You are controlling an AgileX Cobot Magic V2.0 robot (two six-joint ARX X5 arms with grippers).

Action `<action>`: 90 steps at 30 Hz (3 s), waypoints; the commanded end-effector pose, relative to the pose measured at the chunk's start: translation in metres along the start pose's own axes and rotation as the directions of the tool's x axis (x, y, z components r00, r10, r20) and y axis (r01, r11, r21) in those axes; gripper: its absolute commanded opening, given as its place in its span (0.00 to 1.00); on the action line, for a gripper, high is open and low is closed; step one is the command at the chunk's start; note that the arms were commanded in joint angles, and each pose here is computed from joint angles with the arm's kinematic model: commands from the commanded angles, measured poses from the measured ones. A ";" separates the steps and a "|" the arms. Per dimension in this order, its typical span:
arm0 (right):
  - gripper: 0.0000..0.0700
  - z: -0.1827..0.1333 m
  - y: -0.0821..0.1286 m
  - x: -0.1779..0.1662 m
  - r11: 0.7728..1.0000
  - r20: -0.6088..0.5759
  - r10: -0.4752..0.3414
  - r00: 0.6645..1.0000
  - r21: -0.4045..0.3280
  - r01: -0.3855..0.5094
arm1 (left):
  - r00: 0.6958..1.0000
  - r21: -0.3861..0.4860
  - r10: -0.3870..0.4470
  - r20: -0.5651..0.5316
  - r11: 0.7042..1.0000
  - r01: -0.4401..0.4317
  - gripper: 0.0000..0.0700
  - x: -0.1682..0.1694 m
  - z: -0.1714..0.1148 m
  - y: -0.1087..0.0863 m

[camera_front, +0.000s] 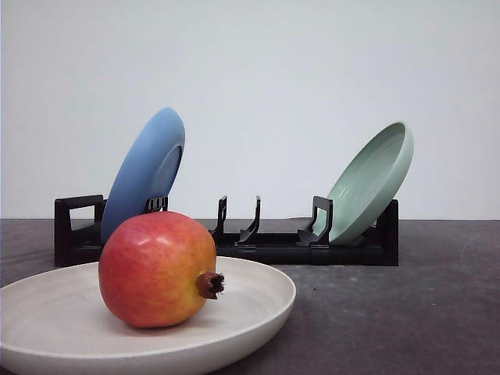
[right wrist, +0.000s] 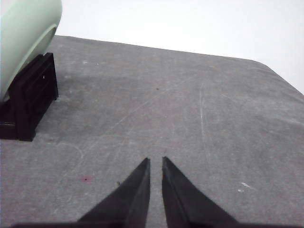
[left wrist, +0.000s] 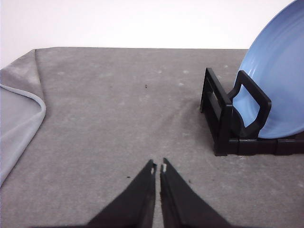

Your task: Place pomegranate in white plate

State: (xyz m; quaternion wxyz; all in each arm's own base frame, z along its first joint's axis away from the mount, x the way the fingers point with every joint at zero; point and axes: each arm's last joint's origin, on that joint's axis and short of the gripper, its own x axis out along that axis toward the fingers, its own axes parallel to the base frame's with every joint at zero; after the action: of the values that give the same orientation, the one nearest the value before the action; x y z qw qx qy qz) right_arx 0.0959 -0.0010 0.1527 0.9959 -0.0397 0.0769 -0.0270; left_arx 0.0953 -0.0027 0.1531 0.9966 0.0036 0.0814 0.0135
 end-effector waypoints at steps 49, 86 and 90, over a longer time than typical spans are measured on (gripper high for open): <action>0.06 -0.001 0.000 0.000 1.000 0.002 -0.002 1.000 0.014 0.002 | 1.000 -0.004 -0.002 -0.013 1.000 0.002 0.00 0.001 -0.004 0.000; 0.06 -0.001 0.000 0.000 1.000 0.002 -0.002 1.000 0.014 0.002 | 1.000 -0.004 -0.002 -0.013 1.000 0.002 0.00 0.001 -0.004 0.000; 0.06 -0.001 0.000 0.000 1.000 0.001 -0.002 1.000 0.014 0.002 | 1.000 -0.004 -0.002 -0.013 1.000 0.002 0.00 0.001 -0.004 0.000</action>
State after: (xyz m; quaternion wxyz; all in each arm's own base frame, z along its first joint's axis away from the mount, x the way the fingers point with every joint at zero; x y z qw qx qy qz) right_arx 0.0959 -0.0010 0.1527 0.9959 -0.0397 0.0769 -0.0270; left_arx 0.0953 -0.0027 0.1531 0.9966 0.0036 0.0814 0.0136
